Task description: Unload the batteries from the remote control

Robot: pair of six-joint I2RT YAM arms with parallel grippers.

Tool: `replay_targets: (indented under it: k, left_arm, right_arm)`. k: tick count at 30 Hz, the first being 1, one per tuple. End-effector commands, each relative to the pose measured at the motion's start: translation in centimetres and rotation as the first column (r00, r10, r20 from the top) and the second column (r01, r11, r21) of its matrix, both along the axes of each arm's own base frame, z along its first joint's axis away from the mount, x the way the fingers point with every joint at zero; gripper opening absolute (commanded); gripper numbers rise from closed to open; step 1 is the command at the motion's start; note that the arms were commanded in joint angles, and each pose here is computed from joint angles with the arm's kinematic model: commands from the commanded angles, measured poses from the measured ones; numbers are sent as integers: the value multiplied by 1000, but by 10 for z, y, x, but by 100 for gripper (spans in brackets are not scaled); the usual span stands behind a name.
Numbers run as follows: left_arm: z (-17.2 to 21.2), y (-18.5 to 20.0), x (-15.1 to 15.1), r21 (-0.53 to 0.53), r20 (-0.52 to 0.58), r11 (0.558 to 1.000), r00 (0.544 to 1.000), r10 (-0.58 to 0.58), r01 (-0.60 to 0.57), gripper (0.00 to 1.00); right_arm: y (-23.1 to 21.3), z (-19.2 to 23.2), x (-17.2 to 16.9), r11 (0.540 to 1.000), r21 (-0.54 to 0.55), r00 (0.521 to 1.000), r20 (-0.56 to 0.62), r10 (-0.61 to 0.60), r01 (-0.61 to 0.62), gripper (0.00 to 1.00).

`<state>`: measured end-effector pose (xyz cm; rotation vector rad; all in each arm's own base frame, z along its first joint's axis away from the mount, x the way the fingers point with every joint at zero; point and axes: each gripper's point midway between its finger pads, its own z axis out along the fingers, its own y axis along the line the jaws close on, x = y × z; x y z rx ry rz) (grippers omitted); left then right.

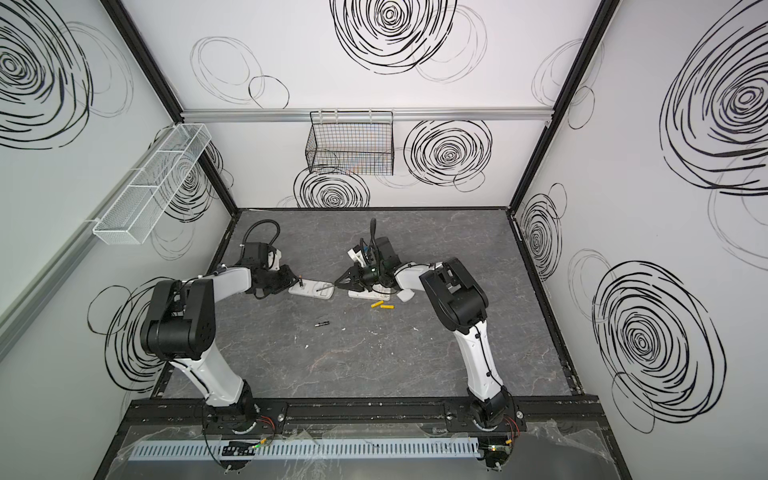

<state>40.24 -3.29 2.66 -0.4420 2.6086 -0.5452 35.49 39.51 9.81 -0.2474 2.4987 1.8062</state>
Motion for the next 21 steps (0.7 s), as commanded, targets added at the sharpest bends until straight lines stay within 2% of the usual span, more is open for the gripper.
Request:
replay_targets:
  k: [1, 4, 6, 10, 12, 16, 21]
  left_arm:
    - [11, -7, 0, -11, 23, 999, 999, -30, 30, 36]
    - [20, 1, 4, -27, 26, 1000, 1000, -12, 13, 38]
    - [33, 9, 10, -22, 56, 1000, 998, 2, -1, 45]
    - [39, 11, 20, -25, 61, 1000, 998, -2, 3, 47]
    - [40, 2, 23, -45, 51, 999, 998, -28, 30, 50]
    - [45, -14, 32, 1, 70, 996, 993, -92, 92, 60]
    - [28, -27, 58, 74, 36, 984, 986, -164, 161, 62]
  right_arm:
    - [-12, 56, 5, 997, 77, 990, 143, -22, 11, 0]
    - [-28, 66, 1, 997, 68, 985, 165, -42, 31, 0]
    - [-40, 69, -4, 997, 56, 983, 178, -55, 46, 0]
    - [-61, 67, -11, 997, 17, 976, 202, -80, 78, 0]
    - [-72, 64, -14, 996, -2, 973, 211, -91, 93, 0]
    - [-94, 55, -19, 990, -46, 968, 221, -121, 134, 0]
    - [-118, 40, -29, 983, -67, 966, 207, -157, 174, 0]
